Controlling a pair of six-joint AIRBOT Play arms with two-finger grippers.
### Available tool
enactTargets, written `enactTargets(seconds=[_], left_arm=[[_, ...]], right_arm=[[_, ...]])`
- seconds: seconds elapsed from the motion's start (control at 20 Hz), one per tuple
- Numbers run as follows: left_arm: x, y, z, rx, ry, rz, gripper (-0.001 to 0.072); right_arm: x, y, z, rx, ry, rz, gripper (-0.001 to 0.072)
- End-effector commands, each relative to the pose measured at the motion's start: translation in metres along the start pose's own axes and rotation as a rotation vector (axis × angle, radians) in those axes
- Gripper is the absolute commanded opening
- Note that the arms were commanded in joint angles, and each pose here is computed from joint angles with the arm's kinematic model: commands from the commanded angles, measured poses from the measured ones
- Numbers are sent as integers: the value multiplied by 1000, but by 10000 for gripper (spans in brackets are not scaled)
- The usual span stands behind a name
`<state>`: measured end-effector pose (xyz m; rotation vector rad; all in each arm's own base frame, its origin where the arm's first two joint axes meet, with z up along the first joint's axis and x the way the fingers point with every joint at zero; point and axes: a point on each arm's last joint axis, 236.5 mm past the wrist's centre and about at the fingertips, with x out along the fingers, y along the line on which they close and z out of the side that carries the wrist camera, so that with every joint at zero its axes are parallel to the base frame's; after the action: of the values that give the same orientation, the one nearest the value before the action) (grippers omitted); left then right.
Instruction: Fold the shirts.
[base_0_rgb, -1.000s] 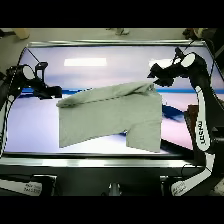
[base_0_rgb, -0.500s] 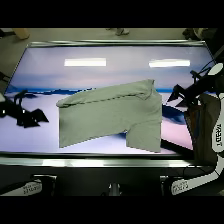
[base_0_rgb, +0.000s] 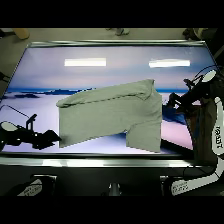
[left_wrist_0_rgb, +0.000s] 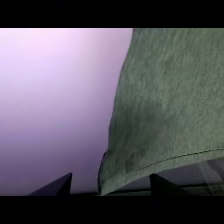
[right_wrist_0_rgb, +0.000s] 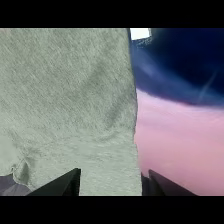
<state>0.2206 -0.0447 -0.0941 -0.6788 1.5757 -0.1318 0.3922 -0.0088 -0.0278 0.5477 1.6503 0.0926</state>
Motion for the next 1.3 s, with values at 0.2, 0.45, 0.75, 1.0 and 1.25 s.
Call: enactTargets(seconds=[0.2, 0.45, 0.75, 1.0, 1.25], left_arm=[[35, -27, 4, -22, 7, -41, 217], [28, -33, 10, 34, -20, -46, 27], [16, -42, 23, 63, -57, -55, 28], [-50, -76, 81, 196, -235, -65, 23], [-388, -249, 89, 659, -1100, -77, 25]], right_arm=[[11, -24, -3, 0, 11, -89, 539], [59, -11, 5, -18, -20, 43, 479], [95, -14, -1, 30, 78, 93, 270], [53, 15, 10, -81, -6, 146, 20], [-283, 139, -3, -471, -920, 77, 21]])
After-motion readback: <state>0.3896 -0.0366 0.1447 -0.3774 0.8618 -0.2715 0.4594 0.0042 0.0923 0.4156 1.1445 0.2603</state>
